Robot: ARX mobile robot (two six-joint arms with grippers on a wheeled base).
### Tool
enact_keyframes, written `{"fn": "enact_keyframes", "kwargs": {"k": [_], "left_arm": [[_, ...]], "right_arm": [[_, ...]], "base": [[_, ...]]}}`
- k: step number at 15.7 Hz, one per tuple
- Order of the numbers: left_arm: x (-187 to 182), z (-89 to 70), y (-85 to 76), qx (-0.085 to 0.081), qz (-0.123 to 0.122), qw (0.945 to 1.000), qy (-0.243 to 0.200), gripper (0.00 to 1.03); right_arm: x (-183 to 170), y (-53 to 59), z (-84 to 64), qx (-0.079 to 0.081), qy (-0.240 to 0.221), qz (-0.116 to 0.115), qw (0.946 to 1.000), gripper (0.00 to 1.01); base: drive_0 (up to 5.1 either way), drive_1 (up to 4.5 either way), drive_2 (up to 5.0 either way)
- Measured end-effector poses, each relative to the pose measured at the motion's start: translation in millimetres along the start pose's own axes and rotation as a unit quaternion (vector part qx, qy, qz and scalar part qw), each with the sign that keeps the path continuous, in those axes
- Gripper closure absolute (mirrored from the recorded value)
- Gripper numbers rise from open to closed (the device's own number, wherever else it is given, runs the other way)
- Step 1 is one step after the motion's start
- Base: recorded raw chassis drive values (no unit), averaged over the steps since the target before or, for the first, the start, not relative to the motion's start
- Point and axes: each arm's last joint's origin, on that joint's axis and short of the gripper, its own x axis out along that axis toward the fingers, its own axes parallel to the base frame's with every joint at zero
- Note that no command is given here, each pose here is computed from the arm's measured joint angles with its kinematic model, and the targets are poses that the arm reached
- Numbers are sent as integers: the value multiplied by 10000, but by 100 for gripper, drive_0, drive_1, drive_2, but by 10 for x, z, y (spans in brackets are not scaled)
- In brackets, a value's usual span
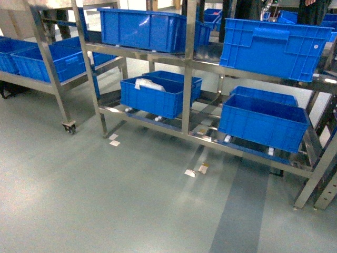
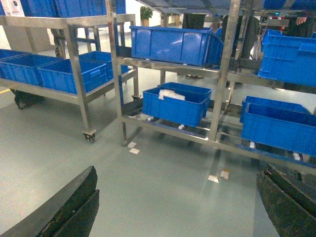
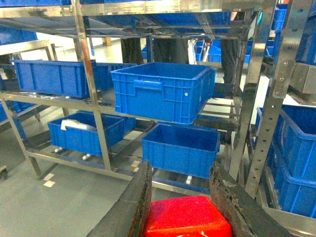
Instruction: Pick red block from blue box to shelf
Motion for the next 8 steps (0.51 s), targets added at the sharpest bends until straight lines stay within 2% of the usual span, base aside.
{"fn": "enact_keyframes", "kwargs": {"k": [8], "left_arm": [[0,0,0,0,0,10000,0,5]], "right_arm": [[1,0,-1,-1,4,2,10000,73]], "base": [[0,0,0]]}}
